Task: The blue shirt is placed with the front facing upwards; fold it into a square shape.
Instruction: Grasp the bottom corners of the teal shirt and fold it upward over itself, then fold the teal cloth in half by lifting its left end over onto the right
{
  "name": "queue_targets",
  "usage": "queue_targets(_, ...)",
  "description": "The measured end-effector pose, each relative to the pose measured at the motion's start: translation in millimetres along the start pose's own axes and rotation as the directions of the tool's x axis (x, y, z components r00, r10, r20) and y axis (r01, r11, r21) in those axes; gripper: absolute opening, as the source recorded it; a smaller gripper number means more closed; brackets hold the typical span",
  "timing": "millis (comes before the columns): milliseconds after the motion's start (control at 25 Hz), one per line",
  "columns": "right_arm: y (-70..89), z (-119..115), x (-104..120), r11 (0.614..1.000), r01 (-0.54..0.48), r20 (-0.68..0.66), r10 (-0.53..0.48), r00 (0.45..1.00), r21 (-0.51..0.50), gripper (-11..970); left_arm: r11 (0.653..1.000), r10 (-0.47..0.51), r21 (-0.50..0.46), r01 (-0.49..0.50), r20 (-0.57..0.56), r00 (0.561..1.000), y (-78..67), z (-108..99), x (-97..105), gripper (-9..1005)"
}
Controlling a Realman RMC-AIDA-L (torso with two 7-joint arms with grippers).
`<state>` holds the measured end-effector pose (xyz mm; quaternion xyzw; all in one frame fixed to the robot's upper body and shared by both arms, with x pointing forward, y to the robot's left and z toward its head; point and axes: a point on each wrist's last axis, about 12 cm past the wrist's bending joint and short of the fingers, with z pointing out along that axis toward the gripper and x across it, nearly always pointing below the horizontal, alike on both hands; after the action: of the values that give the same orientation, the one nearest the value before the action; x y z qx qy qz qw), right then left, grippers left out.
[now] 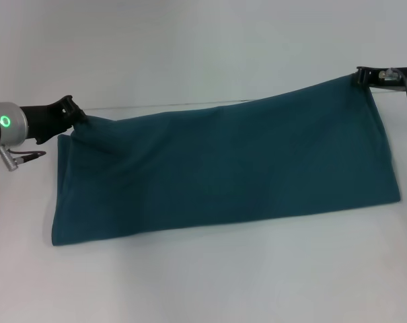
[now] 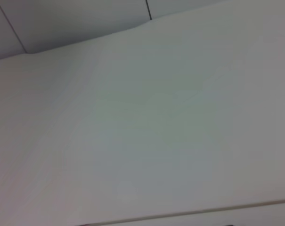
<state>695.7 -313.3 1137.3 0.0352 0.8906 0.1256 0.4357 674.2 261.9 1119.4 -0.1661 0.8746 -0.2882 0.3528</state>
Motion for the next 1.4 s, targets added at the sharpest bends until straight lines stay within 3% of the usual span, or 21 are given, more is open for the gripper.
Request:
queue_targets(280, 3.9, 0.1, -4.7, 1.0, 0.02, -0.009, -0.02, 1.0, -0.012, 41, 1.0, -0.025, 0.018, 0.025, 0.008, 1.0, 0.6, -0.5, 1.1, 208)
queue_targets(520, -11.3, -7.1, -15.2, 1.0, 0.017, 0.0, -0.017, 1.0, 0.026, 43, 0.991, -0.133, 0.024, 0.132, 0.062, 0.989, 20.5, -8.3, 2.0, 213)
queue_targets(680, -19.2, -14.2, -28.0, 0.999, 0.012, 0.018, -0.012, 1.0, 0.032, 192, 0.97, -0.241, 0.065, 0.235, 0.115, 0.964, 38.5, -19.8, 2.4, 216)
queue_targets(840, -25.3, -29.1, -42.0, 0.999, -0.041, 0.022, 0.041, 0.999, -0.023, 350, 0.966, -0.246, 0.102, 0.236, 0.107, 0.963, 38.9, -24.9, 3.7, 377)
queue_targets(1000, -33.0, -48.1, -35.9, 0.986, -0.11, 0.0, 0.111, 0.994, -0.128, 517, 0.964, -0.228, 0.153, 0.217, 0.061, 0.972, 36.4, -28.5, 8.7, 499)
queue_targets(1160, -36.7, -71.2, -8.9, 0.939, -0.149, -0.069, 0.134, 0.989, -0.309, 685, 0.948, -0.166, 0.273, 0.161, -0.005, 0.986, 32.5, -40.0, 16.3, 584)
queue_targets(1320, -43.5, -107.9, 36.4, 0.802, -0.177, -0.08, 0.161, 0.984, -0.571, 804, 0.912, -0.105, 0.391, 0.124, -0.069, 0.992, 33.8, -58.5, 28.5, 669)
queue_targets(1400, -50.1, -126.4, 58.7, 0.739, -0.179, -0.062, 0.183, 0.981, -0.649, 855, 0.896, -0.09, 0.427, 0.121, -0.092, 0.992, 39.4, -67.8, 36.1, 729)
